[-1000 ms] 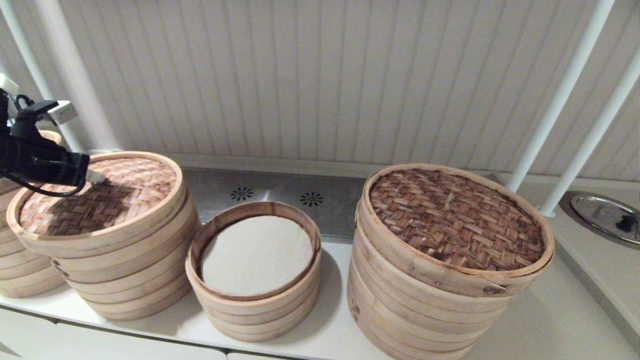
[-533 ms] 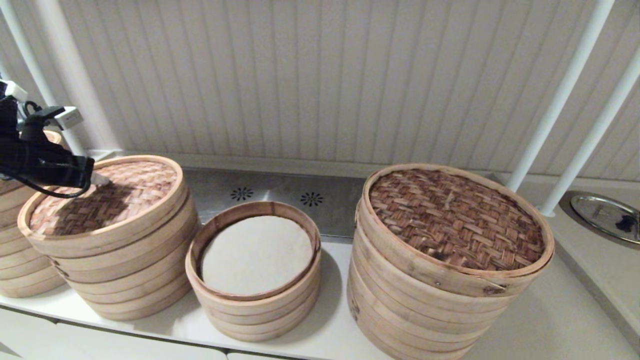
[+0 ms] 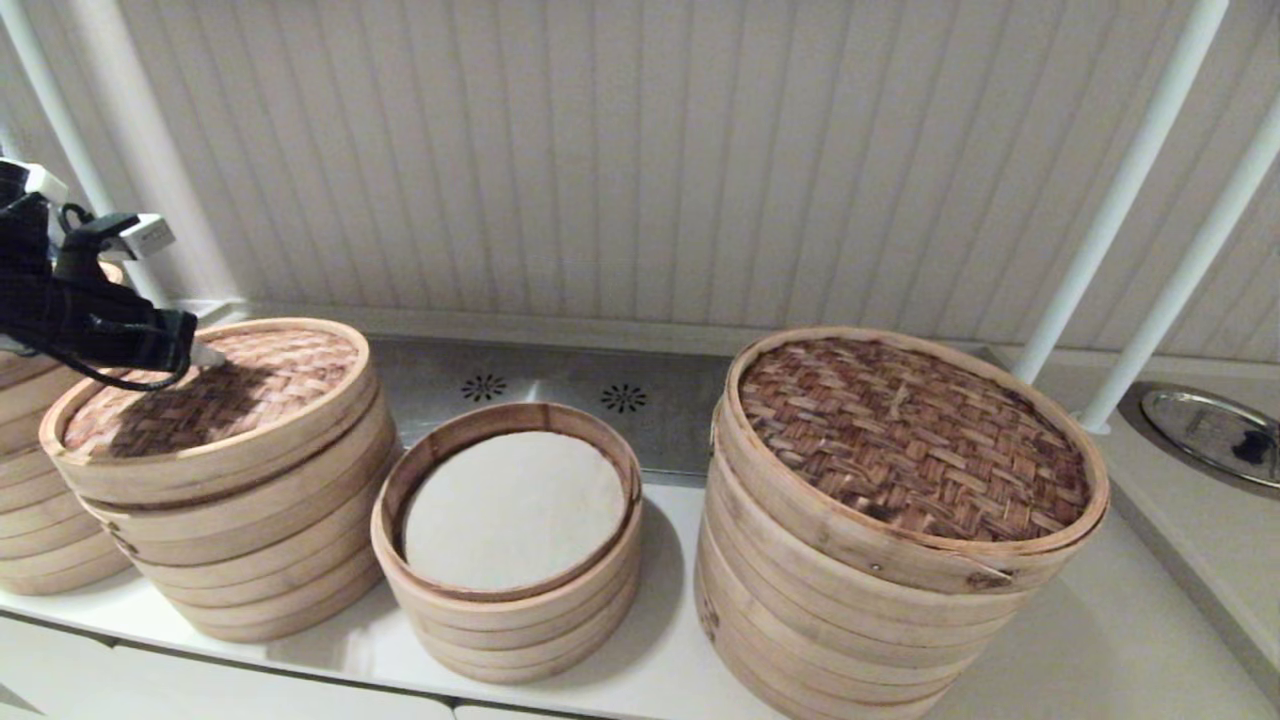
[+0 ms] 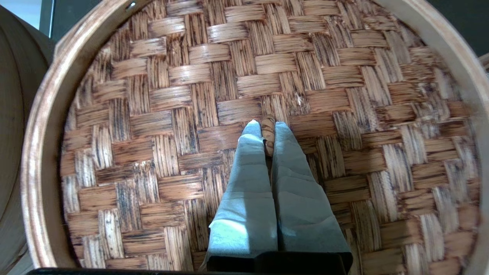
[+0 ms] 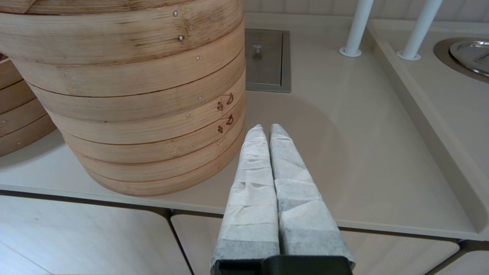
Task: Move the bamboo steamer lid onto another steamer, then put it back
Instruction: Put the steamer
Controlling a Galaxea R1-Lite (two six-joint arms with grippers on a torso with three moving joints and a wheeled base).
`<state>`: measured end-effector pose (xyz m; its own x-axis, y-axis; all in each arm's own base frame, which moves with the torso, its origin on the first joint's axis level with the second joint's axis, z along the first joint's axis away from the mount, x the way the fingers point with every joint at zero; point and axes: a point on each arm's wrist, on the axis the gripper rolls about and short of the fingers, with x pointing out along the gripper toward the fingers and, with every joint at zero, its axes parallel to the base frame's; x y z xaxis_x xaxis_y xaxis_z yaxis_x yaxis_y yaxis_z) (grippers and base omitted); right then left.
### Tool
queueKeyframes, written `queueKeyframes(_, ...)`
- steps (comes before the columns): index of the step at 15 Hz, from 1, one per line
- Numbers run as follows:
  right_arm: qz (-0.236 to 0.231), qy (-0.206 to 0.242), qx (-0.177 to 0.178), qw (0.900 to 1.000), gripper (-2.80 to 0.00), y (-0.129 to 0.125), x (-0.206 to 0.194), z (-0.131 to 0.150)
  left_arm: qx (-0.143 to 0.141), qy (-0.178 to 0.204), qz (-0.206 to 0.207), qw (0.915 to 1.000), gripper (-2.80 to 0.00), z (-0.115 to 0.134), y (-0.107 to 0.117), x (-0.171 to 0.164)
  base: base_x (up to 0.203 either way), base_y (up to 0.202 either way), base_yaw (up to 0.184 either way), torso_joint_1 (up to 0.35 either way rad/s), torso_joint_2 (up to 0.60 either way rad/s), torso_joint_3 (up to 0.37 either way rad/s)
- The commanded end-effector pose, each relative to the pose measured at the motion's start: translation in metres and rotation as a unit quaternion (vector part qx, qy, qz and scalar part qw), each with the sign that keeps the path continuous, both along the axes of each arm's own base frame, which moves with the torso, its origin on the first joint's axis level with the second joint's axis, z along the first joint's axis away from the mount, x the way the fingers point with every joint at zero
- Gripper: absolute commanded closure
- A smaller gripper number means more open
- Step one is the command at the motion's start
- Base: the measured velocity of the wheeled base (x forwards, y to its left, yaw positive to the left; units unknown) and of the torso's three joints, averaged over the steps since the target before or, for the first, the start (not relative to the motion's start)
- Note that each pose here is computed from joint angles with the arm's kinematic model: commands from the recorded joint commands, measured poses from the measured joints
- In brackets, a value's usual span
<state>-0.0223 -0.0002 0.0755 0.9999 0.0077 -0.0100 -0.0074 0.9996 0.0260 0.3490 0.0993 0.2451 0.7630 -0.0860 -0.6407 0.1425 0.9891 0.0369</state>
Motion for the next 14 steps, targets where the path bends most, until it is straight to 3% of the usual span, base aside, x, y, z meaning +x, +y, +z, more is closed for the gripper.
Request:
queueKeyframes(1,0.000,0.001,0.000,1.000,0.00,0.0000,0.0001,-0.0001,-0.003,0.011,-0.001,0.9999,0.00,-0.0068,0.0007,0.0026,0.000,0.000,0.000,0.000,0.00,0.000)
queueKeyframes(12,0.000,0.000,0.000,1.000,0.00,0.0000,0.0001,0.0002,-0.025,0.018,-0.016,0.9994,0.00,-0.0106,-0.0026,-0.0066,0.000,0.000,0.000,0.000,0.00,0.000)
queueKeyframes(13,0.000,0.000,0.000,1.000,0.00,0.0000,0.0000,0.0003,-0.024,0.017,-0.016,0.9994,-2.80,-0.0102,-0.0026,-0.0067,0.000,0.000,0.000,0.000,0.00,0.000)
queueKeyframes(14,0.000,0.000,0.000,1.000,0.00,0.0000,0.0001,0.0000,-0.024,0.016,-0.017,0.9994,-2.80,-0.0097,-0.0026,-0.0066,0.000,0.000,0.000,0.000,0.00,0.000)
